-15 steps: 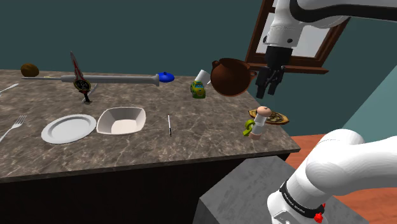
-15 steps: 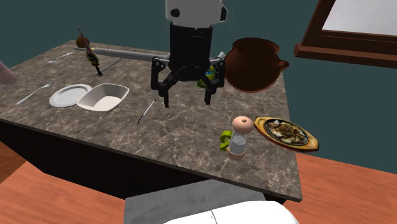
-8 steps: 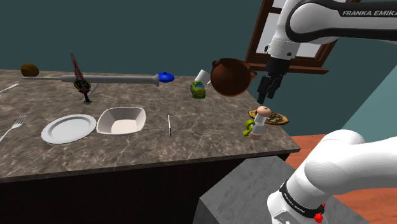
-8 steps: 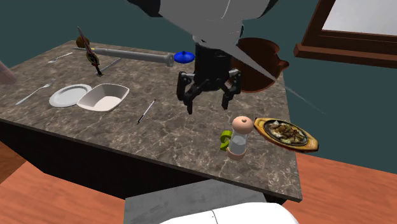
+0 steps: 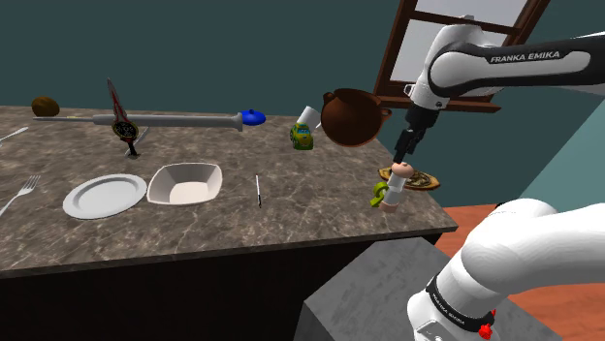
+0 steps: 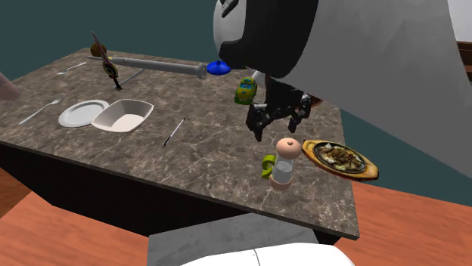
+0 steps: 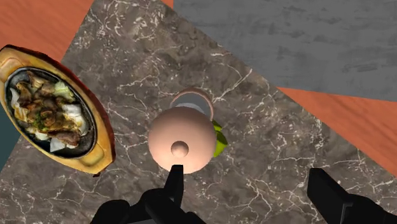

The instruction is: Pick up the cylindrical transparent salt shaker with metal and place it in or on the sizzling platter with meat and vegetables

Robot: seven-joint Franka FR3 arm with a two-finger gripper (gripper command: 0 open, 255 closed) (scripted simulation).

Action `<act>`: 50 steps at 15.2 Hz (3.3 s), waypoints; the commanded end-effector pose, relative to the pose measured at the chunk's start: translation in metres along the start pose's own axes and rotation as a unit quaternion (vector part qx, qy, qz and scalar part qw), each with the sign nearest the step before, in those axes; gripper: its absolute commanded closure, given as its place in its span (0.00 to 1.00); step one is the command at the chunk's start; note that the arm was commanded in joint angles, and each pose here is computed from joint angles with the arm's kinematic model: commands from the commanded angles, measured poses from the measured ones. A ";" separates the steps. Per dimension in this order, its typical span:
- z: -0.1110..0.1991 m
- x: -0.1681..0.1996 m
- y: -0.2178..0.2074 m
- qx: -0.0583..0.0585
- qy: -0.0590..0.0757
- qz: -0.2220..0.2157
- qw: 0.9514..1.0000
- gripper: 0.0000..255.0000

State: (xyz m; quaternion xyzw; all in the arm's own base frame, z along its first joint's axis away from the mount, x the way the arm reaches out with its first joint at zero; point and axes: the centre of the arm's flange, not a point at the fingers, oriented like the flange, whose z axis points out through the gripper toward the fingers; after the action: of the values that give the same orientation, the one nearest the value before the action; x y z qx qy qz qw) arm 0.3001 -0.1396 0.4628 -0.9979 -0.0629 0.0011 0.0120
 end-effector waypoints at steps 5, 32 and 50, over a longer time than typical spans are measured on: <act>0.033 0.006 0.044 -0.019 0.025 -0.018 0.999 0.00; 0.052 0.008 0.045 -0.019 0.025 -0.018 0.999 1.00; -0.043 0.008 0.043 -0.019 0.025 -0.018 0.999 1.00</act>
State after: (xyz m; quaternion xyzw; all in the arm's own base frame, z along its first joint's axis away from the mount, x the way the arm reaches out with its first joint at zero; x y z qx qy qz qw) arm 0.3136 -0.1818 0.5000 -0.9964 -0.0804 -0.0253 -0.0058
